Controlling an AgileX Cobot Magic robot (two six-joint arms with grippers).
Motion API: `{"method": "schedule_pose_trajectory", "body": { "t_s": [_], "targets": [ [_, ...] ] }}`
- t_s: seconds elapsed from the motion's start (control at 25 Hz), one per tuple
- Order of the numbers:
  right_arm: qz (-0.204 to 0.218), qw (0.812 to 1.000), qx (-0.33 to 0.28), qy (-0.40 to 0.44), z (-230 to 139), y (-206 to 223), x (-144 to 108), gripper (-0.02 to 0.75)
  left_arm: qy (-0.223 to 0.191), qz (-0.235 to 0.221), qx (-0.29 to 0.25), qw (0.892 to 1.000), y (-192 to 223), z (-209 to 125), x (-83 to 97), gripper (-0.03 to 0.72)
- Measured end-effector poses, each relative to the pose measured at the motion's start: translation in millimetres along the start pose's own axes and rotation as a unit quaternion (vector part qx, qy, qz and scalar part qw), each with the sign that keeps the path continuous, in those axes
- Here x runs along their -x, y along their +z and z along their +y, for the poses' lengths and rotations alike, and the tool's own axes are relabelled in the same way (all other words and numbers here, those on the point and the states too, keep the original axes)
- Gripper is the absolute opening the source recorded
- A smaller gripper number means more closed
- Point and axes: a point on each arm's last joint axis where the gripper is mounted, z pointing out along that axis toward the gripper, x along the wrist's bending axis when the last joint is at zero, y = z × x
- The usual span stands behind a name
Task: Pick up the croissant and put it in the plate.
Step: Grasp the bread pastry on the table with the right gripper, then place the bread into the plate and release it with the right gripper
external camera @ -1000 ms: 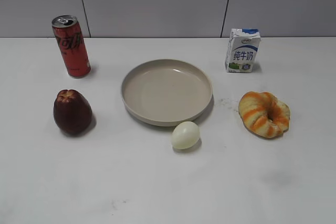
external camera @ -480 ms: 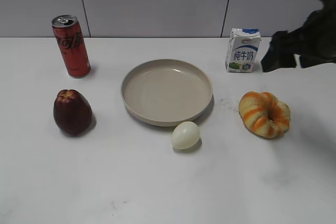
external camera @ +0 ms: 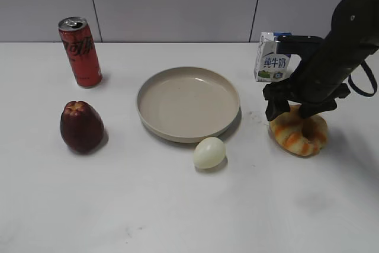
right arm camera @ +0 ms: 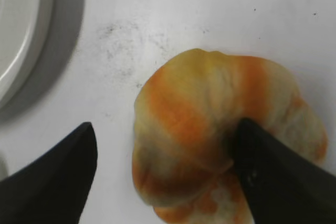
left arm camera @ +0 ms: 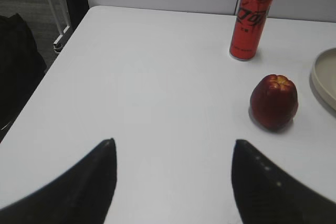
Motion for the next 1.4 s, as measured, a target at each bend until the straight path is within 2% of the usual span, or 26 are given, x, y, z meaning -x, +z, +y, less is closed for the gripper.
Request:
{"method": "schedule_pose_trajectory", "body": {
  "t_s": [0.12, 0.28, 0.36, 0.56, 0.72, 0.88, 1.04, 1.24, 1.4],
  "targets": [
    [-0.003, 1.0, 0.0, 0.005, 0.2, 5.2, 1.2, 0.429, 0.0, 0.0, 0.0, 1.0, 0.0, 0.0, 0.0, 0.503],
    [-0.005, 1.0, 0.001, 0.004, 1.2, 5.1, 1.7, 0.152, 0.0, 0.0, 0.0, 1.0, 0.0, 0.0, 0.0, 0.503],
    [-0.006, 1.0, -0.003, 0.002, 1.4, 4.9, 1.6, 0.064, 0.0, 0.0, 0.0, 1.0, 0.0, 0.0, 0.0, 0.503],
    [-0.003, 1.0, -0.028, -0.002, 3.6, -6.0, -1.9, 0.062, 0.0, 0.0, 0.0, 1.0, 0.0, 0.0, 0.0, 0.503],
    [0.011, 1.0, -0.005, -0.018, 12.0, -48.4, -13.6, 0.062, 0.0, 0.0, 0.0, 1.0, 0.0, 0.0, 0.0, 0.503],
    [0.038, 0.996, 0.053, -0.06, 25.6, -98.1, -41.7, 0.06, 0.0, 0.0, 0.0, 1.0, 0.0, 0.0, 0.0, 0.503],
    [0.065, 0.987, 0.097, -0.107, 38.5, -119.7, -80.6, 0.06, 0.0, 0.0, 0.0, 1.0, 0.0, 0.0, 0.0, 0.503],
    [0.088, 0.976, 0.099, -0.173, 47.6, -100.8, -132.8, 0.06, 0.0, 0.0, 0.0, 1.0, 0.0, 0.0, 0.0, 0.503],
    [0.09, 0.974, 0.07, -0.198, 50.7, -57.6, -155.9, 0.06, 0.0, 0.0, 0.0, 1.0, 0.0, 0.0, 0.0, 0.503]
  ]
}}
